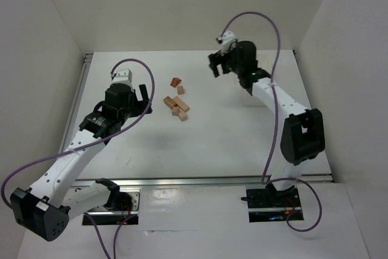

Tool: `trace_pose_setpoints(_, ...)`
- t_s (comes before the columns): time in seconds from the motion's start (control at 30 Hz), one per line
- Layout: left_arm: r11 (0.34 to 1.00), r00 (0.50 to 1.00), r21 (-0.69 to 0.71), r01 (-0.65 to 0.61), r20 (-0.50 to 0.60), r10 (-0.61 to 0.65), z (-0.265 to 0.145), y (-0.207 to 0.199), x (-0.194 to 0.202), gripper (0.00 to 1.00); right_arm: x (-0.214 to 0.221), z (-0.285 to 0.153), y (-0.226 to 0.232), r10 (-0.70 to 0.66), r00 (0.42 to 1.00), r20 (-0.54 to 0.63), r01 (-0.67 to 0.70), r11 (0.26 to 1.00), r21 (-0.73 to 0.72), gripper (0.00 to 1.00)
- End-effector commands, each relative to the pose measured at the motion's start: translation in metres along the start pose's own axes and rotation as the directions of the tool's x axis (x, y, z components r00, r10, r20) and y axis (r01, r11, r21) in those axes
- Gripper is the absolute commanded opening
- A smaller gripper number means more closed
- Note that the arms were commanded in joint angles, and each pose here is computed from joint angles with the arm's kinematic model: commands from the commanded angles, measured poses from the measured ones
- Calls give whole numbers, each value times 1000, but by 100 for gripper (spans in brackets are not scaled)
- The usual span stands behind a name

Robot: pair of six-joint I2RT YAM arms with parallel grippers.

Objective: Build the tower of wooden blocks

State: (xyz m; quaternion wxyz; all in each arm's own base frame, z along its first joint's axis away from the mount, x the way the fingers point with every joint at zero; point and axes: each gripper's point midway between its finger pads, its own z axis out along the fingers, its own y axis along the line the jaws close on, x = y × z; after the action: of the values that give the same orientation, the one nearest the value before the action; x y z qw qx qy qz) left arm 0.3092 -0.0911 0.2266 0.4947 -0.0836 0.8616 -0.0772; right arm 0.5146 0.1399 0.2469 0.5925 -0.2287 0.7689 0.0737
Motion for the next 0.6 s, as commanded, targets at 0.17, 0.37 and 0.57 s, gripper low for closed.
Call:
trace_pose_setpoints(0.17, 997, 1000, 74, 13, 0, -13, 8, -17, 5, 100, 77, 37, 156, -138, 973, -184, 99, 974, -205, 85)
trace_pose_setpoints(0.37, 998, 999, 62, 28, -27, -26, 14, -16, 14, 100, 113, 23, 217, -202, 954, -222, 112, 927, -359, 83)
trace_pose_setpoints(0.57, 994, 996, 90, 63, -62, -58, 27, -26, 28, 100, 132, -1, 245, -87, 946, -313, -48, 915, -400, 80)
